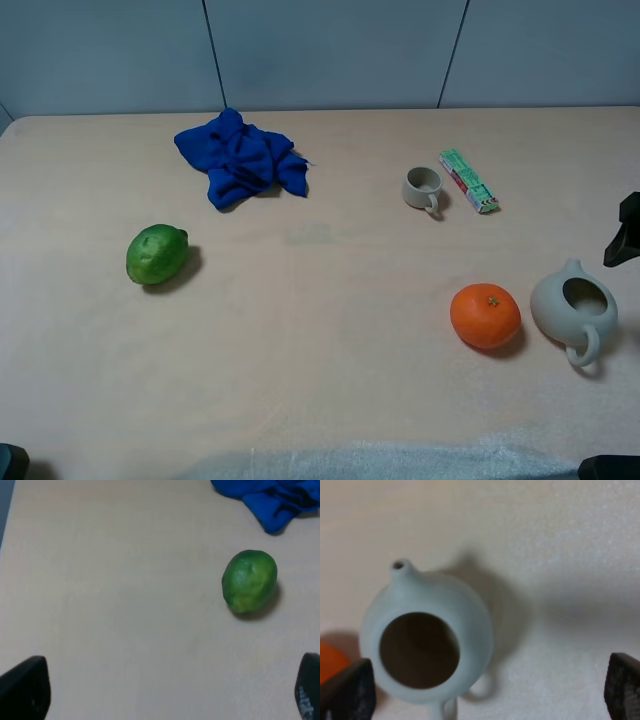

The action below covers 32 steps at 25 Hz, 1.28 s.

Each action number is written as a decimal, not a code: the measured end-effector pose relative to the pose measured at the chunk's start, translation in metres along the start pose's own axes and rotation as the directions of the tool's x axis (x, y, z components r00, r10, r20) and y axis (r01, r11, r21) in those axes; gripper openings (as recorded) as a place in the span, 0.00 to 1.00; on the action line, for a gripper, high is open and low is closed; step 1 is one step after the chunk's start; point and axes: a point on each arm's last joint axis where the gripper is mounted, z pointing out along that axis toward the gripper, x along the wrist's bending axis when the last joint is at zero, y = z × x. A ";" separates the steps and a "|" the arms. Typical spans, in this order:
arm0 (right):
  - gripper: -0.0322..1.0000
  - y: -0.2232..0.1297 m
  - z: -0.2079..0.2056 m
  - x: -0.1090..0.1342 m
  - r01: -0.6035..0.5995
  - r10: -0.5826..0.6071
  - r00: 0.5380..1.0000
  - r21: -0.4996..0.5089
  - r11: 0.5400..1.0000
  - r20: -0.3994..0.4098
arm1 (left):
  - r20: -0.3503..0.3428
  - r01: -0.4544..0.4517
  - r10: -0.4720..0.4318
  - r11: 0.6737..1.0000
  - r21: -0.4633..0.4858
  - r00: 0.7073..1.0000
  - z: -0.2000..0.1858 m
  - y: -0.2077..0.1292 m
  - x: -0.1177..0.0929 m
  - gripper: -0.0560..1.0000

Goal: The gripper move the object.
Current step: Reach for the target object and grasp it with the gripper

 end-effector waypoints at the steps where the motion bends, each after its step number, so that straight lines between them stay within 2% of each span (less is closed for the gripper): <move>1: 0.70 0.001 0.002 -0.001 -0.003 0.003 1.000 0.009 1.000 0.000 | 0.000 0.000 0.000 1.000 0.000 1.000 0.000 0.000 0.000 0.99; 10: 0.70 0.005 0.029 -0.003 -0.001 0.001 1.000 0.125 0.992 0.005 | 0.000 0.000 0.000 1.000 0.000 1.000 0.000 0.000 0.000 0.99; 32: 0.70 0.008 0.083 -0.004 0.005 -0.013 1.000 0.278 0.960 0.027 | 0.001 0.000 0.000 1.000 0.000 1.000 0.000 0.000 0.000 0.99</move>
